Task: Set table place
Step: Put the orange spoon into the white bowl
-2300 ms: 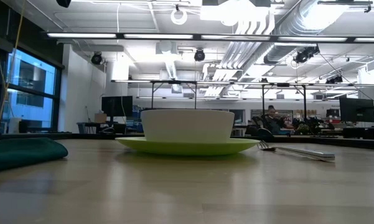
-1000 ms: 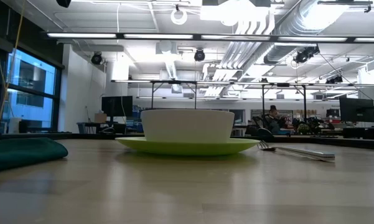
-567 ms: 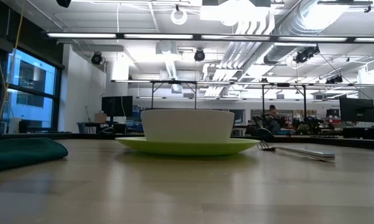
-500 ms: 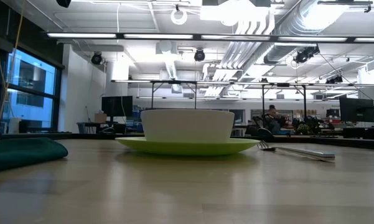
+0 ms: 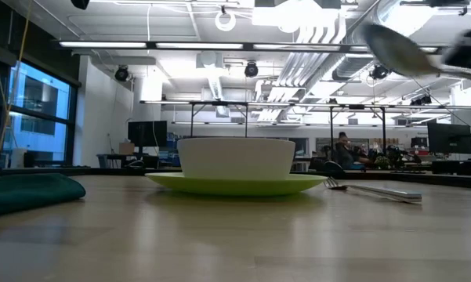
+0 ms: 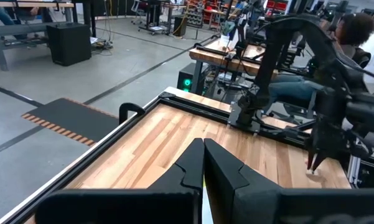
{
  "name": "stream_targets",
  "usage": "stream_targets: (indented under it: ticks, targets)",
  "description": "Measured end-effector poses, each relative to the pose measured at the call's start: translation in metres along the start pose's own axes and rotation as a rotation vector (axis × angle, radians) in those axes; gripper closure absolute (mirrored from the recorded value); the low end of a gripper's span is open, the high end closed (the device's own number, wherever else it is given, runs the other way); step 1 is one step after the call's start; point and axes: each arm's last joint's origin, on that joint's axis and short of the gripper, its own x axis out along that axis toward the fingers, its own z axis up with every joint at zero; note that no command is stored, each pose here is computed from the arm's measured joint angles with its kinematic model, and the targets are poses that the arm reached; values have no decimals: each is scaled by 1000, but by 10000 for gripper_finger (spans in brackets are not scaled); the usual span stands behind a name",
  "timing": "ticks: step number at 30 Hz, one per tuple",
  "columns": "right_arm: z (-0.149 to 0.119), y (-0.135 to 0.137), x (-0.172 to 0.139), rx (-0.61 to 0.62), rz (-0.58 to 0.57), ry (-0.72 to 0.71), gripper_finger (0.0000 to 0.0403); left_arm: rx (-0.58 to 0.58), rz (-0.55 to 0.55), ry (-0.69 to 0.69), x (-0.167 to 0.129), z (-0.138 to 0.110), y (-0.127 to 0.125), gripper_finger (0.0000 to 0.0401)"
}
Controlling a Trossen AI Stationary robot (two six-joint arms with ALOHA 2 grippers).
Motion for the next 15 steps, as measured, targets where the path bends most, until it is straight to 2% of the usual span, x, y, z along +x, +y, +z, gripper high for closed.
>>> stream_targets:
  ticks: [6,15]
  targets:
    - [47,-30,-19,-53,74,-204,403,0,-14,4,0,0,0,400]
    - [108,-89,-47,-92,67,-537,403,33,-127,54,7,-2,-6,400]
